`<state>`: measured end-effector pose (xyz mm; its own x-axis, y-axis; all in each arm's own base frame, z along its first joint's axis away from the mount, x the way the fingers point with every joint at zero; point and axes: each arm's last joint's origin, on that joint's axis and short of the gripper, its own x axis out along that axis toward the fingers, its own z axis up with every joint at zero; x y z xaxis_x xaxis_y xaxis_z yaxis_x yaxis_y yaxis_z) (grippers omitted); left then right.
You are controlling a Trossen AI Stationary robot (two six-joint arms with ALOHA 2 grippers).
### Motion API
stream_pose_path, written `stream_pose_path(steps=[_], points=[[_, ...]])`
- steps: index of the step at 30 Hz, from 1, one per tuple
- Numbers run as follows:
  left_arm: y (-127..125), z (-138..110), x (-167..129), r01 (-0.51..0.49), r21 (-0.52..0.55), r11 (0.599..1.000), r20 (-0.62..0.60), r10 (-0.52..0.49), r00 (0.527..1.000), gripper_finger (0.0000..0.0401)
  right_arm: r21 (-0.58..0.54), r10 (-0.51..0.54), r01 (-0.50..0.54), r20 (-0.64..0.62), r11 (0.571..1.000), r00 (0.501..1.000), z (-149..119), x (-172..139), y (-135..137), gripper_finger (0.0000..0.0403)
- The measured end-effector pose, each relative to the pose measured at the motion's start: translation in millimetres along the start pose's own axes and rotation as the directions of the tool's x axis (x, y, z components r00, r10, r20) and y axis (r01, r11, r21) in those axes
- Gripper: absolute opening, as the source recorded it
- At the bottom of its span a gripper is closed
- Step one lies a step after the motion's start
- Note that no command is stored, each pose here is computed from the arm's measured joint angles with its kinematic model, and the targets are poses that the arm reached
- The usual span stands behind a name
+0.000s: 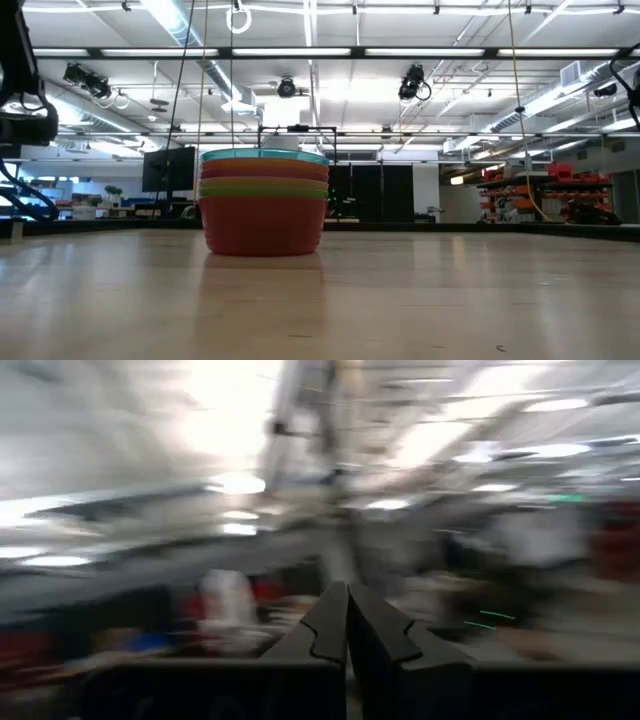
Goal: Nest bowls inside each other
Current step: Return to Home Position
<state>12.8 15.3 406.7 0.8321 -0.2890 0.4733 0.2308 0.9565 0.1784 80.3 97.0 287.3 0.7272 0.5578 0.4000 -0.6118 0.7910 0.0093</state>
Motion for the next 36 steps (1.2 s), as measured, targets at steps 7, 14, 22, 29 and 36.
stream_pose_path(steps=[7,14,22,29,36], points=[[-10.4,-3.4,-5.2,0.402,-0.095,0.910,0.038,-0.401,0.915,0.0016,-0.001,0.001,-0.001,-0.007,1.000,1.000,-0.7,0.0,0.1,0.0048],[-15.0,-11.7,-7.7,0.442,-0.181,0.878,-0.040,-0.456,0.889,0.0030,-0.001,0.001,-0.001,-0.007,1.000,1.000,-0.7,0.0,0.1,0.0048],[-18.5,-15.5,-9.9,0.502,-0.224,0.835,-0.056,-0.525,0.849,0.0011,-0.013,0.002,-0.002,-0.019,1.000,1.000,-1.9,0.0,0.2,0.0048],[-18.2,-14.4,-9.2,0.473,-0.343,0.812,-0.046,-0.517,0.855,0.0022,-0.023,0.003,-0.003,-0.025,1.000,1.000,-2.4,-0.1,0.2,0.0048],[-21.4,-17.0,-8.2,0.443,-0.458,0.770,-0.064,-0.526,0.848,0.0037,0.038,0.011,-0.010,-0.041,0.999,0.999,-4.1,-0.1,0.6,0.0048]])
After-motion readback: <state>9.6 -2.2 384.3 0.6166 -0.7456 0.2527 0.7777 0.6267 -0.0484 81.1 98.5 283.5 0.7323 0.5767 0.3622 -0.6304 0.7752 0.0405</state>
